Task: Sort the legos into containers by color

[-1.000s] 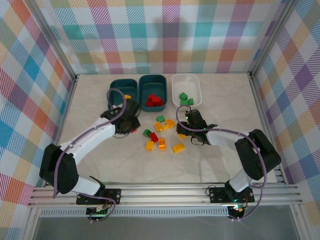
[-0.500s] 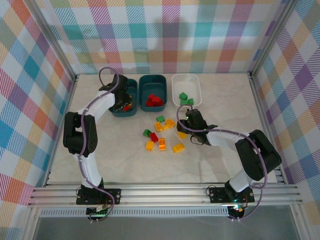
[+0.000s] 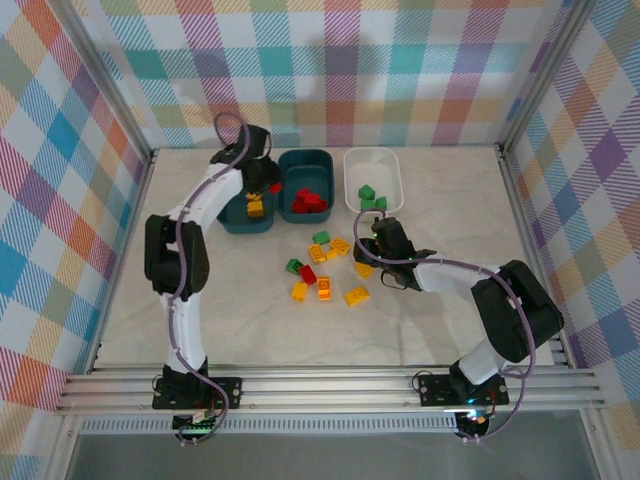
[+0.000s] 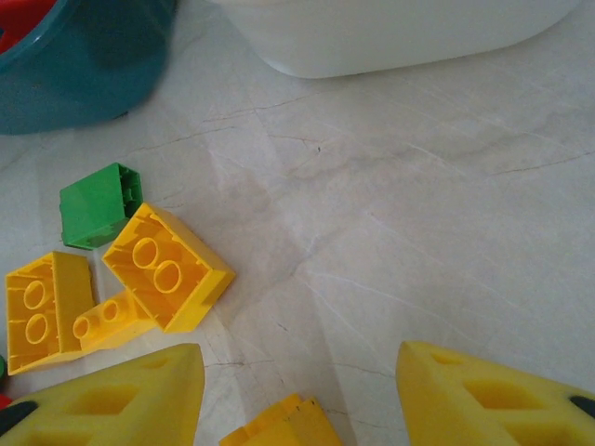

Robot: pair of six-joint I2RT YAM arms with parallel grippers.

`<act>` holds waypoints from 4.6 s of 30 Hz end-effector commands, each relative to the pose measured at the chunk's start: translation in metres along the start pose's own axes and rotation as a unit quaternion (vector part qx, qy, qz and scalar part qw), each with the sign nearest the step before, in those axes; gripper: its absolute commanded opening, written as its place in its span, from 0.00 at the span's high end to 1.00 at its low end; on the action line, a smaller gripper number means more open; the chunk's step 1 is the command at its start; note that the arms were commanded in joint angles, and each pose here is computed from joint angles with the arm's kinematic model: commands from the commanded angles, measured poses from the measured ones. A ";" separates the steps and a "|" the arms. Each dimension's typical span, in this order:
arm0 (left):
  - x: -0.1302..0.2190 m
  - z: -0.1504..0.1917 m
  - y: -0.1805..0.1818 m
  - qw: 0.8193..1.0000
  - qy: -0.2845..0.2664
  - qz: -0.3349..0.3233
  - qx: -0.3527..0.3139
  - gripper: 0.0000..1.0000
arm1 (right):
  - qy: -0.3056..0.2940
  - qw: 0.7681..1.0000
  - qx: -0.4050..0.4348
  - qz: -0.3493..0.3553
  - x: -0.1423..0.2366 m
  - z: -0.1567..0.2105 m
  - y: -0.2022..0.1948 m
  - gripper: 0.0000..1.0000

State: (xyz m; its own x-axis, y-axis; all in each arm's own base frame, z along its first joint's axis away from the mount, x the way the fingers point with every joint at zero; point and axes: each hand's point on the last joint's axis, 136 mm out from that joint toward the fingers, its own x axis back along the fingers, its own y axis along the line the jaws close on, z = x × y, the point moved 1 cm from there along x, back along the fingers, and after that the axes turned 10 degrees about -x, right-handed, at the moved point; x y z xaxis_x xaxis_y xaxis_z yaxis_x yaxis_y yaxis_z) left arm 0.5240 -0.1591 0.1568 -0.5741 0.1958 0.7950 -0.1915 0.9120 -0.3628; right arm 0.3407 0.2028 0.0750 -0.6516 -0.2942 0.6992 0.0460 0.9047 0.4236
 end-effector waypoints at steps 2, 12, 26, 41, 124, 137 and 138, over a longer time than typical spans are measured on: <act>-0.023 0.023 -0.040 0.997 0.046 0.033 -0.048 0.69 | -0.014 1.000 0.000 -0.005 0.005 -0.005 0.004 0.43; 0.023 0.026 -0.090 0.989 0.036 0.099 -0.108 0.20 | -0.018 1.000 -0.001 -0.008 0.009 -0.006 0.004 0.40; 0.089 0.262 -0.049 0.964 0.129 -0.019 -0.233 0.29 | -0.076 0.993 -0.033 0.087 0.020 -0.021 -0.033 0.35; 0.045 0.311 -0.035 0.944 0.118 -0.107 -0.290 0.36 | -0.084 0.993 -0.039 0.076 0.030 -0.025 -0.032 0.31; 0.106 0.258 0.035 0.953 0.098 -0.005 -0.285 0.13 | -0.059 0.996 -0.041 0.050 0.019 -0.018 -0.022 0.31; 0.049 0.293 0.024 0.922 0.144 -0.025 -0.360 0.28 | -0.057 0.996 -0.038 0.052 0.020 -0.017 -0.022 0.31; 0.046 0.294 0.024 0.921 0.144 -0.024 -0.361 0.30 | -0.057 0.996 -0.038 0.051 0.020 -0.017 -0.022 0.31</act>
State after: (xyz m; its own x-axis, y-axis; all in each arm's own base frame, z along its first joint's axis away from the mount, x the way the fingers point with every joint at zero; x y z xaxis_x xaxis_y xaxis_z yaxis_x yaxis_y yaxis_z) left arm 0.2479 -0.2207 0.0393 -0.2880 0.1212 0.9499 0.3956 0.9184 0.0027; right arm 0.3367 0.1719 0.0888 -0.7202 -0.1676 0.6732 0.1679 0.8995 0.4035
